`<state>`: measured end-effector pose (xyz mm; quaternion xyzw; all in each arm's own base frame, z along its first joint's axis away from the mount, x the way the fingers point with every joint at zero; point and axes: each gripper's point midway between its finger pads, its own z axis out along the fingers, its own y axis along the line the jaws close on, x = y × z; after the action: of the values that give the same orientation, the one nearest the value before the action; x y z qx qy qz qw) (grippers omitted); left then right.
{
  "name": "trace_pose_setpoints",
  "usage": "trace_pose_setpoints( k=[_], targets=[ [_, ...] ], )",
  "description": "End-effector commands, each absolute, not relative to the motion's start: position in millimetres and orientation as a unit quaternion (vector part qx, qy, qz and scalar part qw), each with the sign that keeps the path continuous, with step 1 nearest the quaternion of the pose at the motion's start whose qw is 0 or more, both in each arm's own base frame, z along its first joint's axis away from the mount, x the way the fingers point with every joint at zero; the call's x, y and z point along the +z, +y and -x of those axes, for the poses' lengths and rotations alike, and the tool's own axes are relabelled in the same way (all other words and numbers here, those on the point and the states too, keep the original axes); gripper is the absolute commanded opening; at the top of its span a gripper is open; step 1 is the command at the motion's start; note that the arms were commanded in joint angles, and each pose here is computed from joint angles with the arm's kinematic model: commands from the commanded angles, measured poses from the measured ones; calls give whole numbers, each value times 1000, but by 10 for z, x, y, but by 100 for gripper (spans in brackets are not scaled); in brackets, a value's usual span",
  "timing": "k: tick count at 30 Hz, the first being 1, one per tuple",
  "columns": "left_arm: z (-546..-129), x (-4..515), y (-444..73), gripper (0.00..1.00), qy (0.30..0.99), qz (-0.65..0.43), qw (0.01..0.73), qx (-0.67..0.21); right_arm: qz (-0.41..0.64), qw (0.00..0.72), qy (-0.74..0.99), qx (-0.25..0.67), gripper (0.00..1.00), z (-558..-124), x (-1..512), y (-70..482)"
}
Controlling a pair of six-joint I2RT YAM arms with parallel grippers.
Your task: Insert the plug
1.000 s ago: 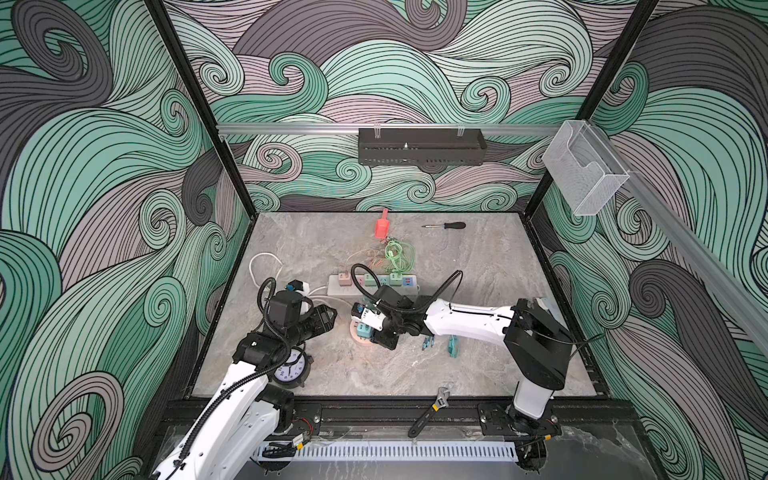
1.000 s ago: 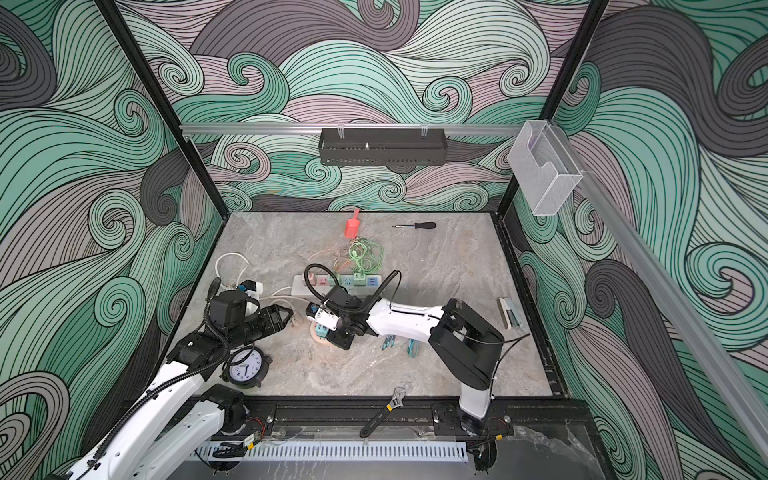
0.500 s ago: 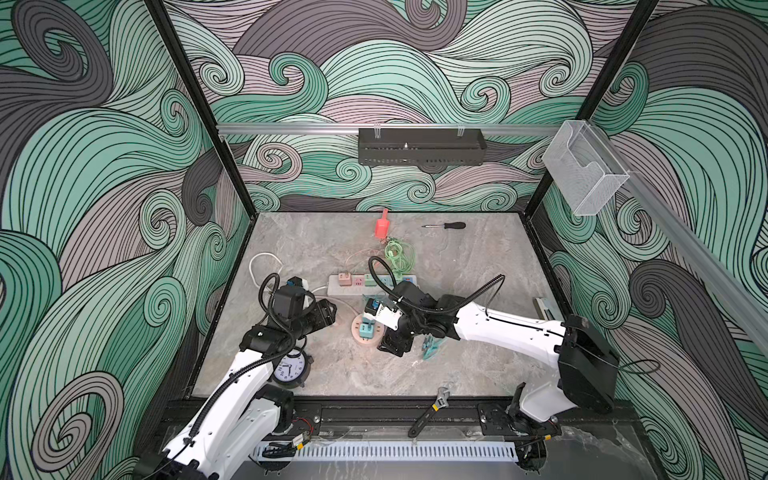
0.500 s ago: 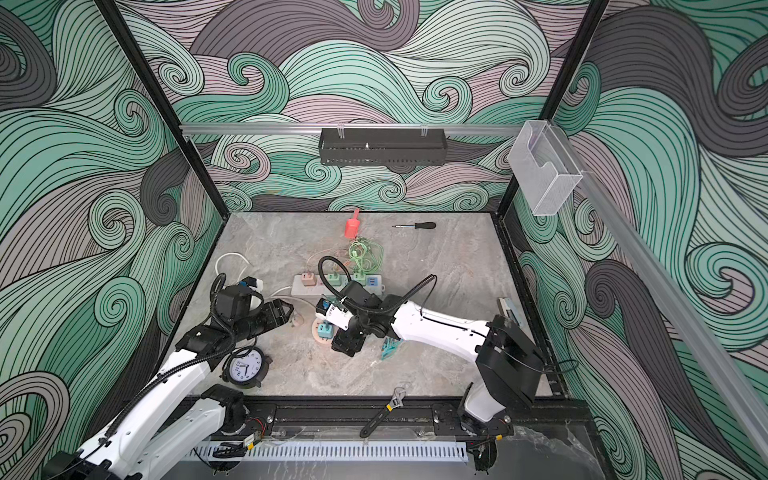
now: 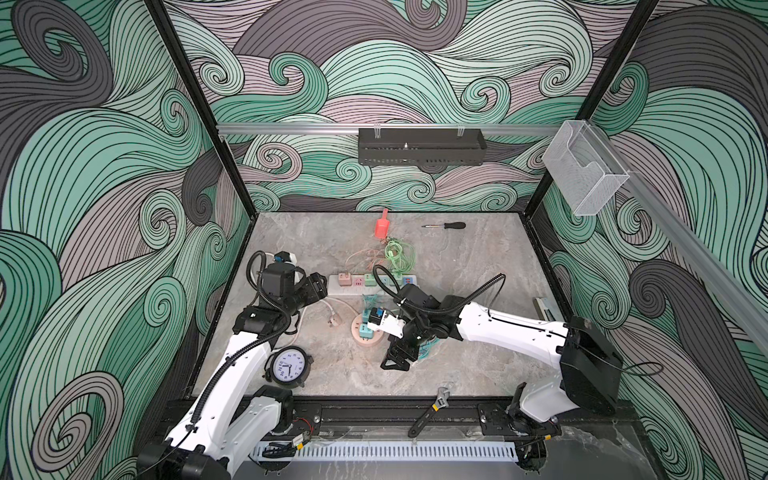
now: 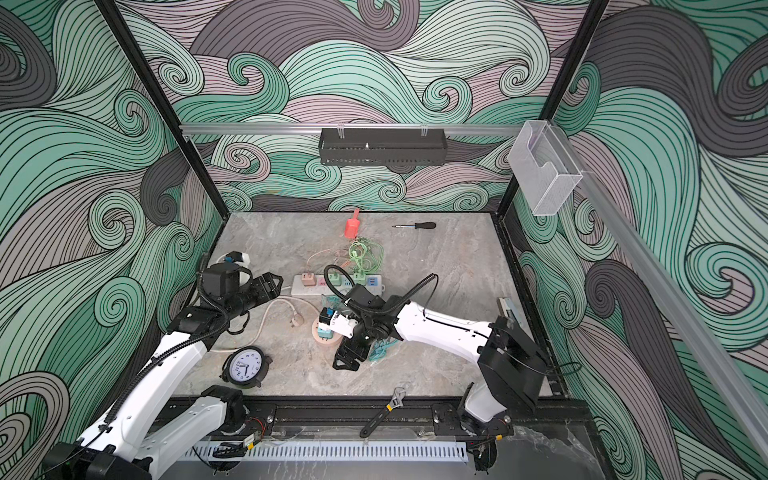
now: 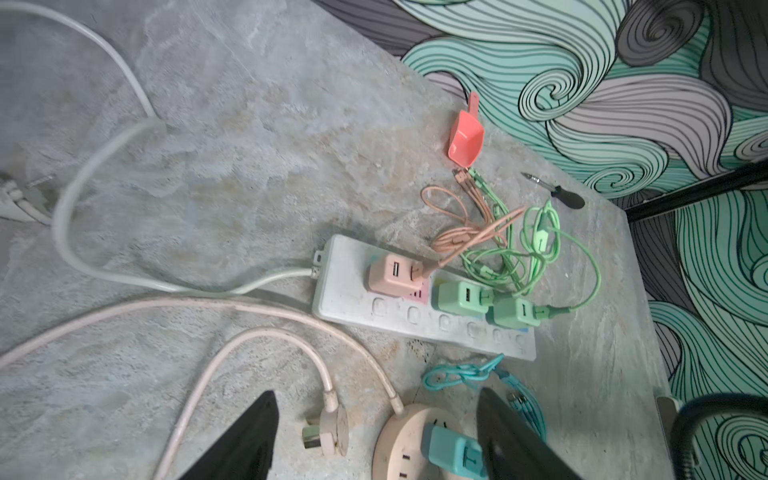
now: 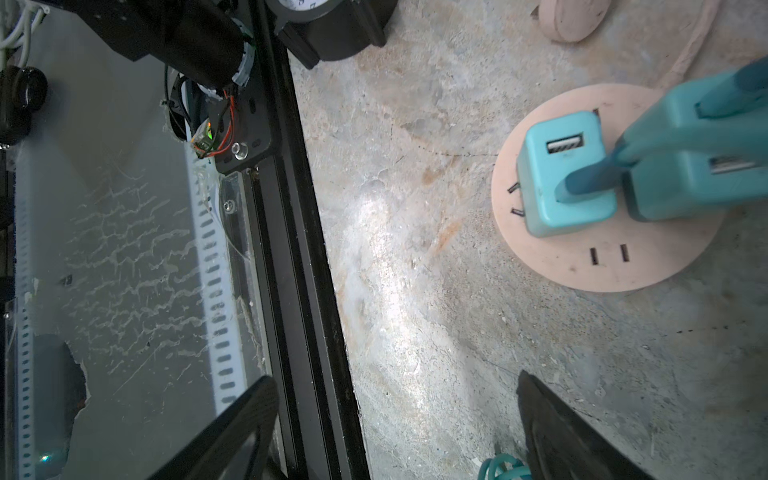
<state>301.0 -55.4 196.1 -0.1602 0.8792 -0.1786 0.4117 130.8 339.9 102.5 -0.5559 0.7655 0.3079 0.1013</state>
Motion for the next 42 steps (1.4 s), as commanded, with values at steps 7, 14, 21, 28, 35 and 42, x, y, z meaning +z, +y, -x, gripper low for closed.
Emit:
trace_pose_setpoints(
  k=[7,14,21,28,35,42],
  targets=[
    [-3091,2208,-325,81,869,166,432,-176,553,36,716,424,98,-1005,1310,3533],
    [-3239,2089,40,84,867,203,437,-125,556,22,654,512,99,-788,1731,3547],
    [-3358,1995,236,89,868,183,458,-64,560,78,599,567,99,-803,2299,3462],
    [-3498,1821,186,89,864,115,487,-50,494,275,655,501,99,-1654,2774,3257],
    [-3567,1585,301,92,843,97,528,-6,313,452,774,315,99,-2874,2810,2343],
    [-3724,1262,354,93,849,70,522,24,130,546,813,154,99,-3483,2486,1140]
  ],
)
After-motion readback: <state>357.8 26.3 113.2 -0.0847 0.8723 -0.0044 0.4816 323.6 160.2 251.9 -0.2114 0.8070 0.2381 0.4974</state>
